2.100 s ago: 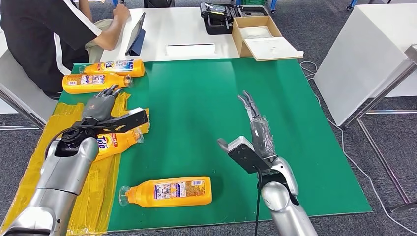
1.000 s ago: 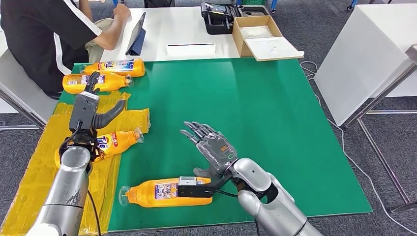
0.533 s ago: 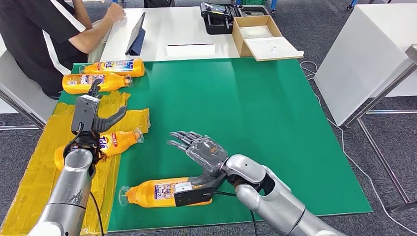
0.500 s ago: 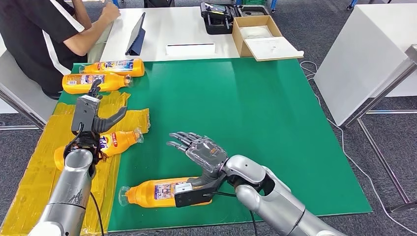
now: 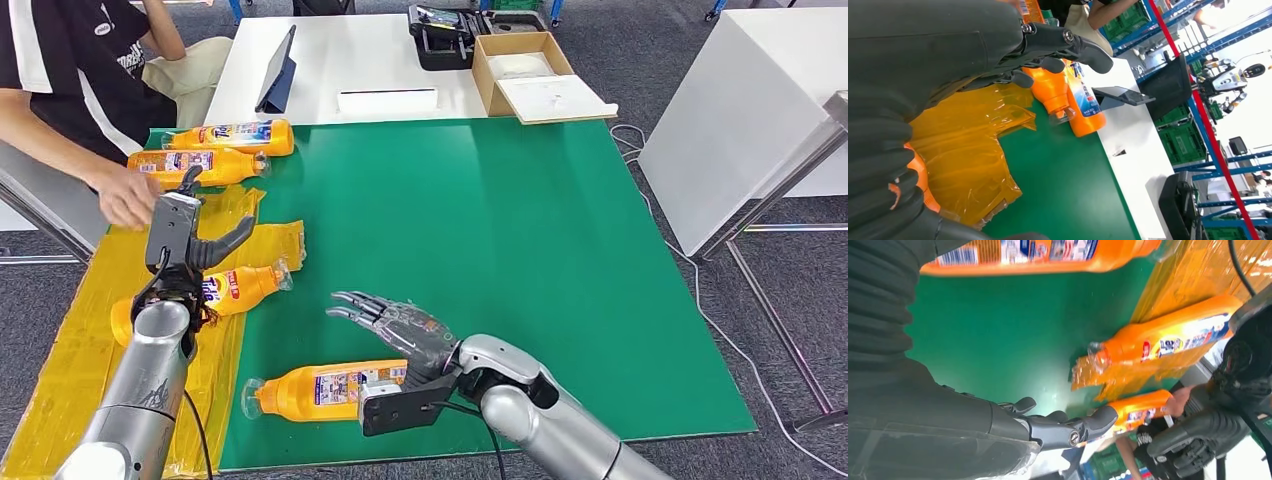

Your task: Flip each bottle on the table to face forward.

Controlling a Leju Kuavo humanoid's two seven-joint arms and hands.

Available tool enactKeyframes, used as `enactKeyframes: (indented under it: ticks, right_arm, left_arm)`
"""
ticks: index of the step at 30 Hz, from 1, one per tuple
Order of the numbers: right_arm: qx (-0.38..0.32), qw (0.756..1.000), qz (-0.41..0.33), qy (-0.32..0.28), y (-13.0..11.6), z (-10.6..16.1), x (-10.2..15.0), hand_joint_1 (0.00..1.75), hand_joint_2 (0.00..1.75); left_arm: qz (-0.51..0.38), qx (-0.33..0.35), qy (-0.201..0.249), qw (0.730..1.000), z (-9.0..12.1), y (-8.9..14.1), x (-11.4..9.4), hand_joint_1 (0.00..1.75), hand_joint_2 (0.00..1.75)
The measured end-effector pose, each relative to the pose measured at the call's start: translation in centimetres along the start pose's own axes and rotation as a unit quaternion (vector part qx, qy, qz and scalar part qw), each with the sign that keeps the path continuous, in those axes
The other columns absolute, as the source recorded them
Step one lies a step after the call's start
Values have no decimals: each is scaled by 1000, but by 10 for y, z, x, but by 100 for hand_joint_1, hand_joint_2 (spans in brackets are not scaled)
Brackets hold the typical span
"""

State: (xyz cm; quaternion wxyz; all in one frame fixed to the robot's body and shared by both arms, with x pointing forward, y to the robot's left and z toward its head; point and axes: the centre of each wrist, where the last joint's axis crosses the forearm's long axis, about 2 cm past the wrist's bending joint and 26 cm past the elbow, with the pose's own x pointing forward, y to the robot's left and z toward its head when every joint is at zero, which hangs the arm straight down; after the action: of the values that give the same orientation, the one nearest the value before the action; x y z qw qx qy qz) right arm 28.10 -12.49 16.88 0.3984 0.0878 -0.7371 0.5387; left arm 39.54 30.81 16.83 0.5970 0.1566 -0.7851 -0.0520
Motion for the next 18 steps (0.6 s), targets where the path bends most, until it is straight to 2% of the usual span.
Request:
enactKeyframes:
  ticks: [8, 18]
  right_arm:
    - [-1, 1000, 6, 19, 18, -2, 1, 0, 175]
    - [18, 995, 49, 90, 44, -8, -16, 0, 175]
  left_arm:
    - [-1, 12, 8, 1000, 2, 3, -3, 0, 175]
    - [-1, 13, 26, 1000, 12, 4, -13, 0, 175]
